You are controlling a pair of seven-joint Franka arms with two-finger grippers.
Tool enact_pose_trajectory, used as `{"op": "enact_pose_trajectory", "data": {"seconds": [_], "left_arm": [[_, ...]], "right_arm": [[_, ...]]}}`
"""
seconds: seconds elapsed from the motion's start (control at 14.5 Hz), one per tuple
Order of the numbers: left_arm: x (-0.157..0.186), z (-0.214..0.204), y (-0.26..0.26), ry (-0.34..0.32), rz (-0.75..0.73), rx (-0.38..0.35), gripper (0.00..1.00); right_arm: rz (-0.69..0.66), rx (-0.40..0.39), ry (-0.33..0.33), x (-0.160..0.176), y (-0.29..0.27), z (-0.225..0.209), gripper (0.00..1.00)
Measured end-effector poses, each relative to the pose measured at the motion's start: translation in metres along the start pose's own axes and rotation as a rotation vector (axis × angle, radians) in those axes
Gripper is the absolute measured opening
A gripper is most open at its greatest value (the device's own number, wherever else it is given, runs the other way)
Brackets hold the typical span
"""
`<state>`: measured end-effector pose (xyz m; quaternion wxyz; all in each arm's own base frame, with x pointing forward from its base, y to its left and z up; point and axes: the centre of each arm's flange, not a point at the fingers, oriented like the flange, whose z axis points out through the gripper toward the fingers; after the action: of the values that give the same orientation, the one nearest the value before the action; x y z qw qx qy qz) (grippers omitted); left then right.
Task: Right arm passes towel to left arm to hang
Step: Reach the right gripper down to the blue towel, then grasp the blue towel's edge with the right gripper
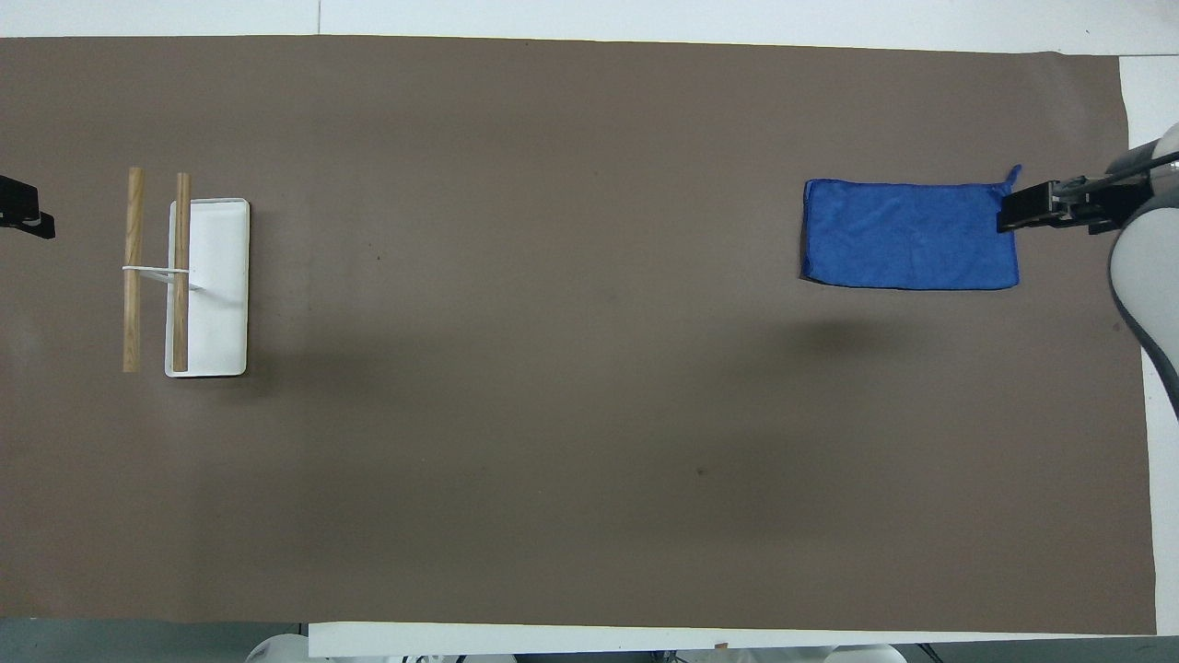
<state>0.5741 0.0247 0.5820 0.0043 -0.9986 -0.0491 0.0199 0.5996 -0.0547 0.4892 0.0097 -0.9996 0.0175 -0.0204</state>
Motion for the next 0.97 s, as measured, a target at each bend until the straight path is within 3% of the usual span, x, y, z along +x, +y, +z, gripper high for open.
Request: {"op": "enact_pose_trajectory", "data": {"seconds": [0.28, 0.48, 0.69, 0.97], "left_arm": [[0.000, 0.000, 0.000, 0.000, 0.000, 0.000, 1.00], [0.000, 0.000, 0.000, 0.000, 0.000, 0.000, 1.00], [0.000, 0.000, 0.000, 0.000, 0.000, 0.000, 1.00], [0.000, 0.000, 0.000, 0.000, 0.000, 0.000, 1.00]], "right_arm": [[-0.012, 0.003, 0.025, 0.002, -0.010, 0.085, 1.00], [-0.065, 0.002, 0.006, -0.001, -0.012, 0.136, 1.00], [-0.125, 0.002, -0.023, -0.002, -0.006, 0.168, 1.00], [-0.153, -0.005, 0.004, -0.006, 0.003, 0.191, 0.98]]}}
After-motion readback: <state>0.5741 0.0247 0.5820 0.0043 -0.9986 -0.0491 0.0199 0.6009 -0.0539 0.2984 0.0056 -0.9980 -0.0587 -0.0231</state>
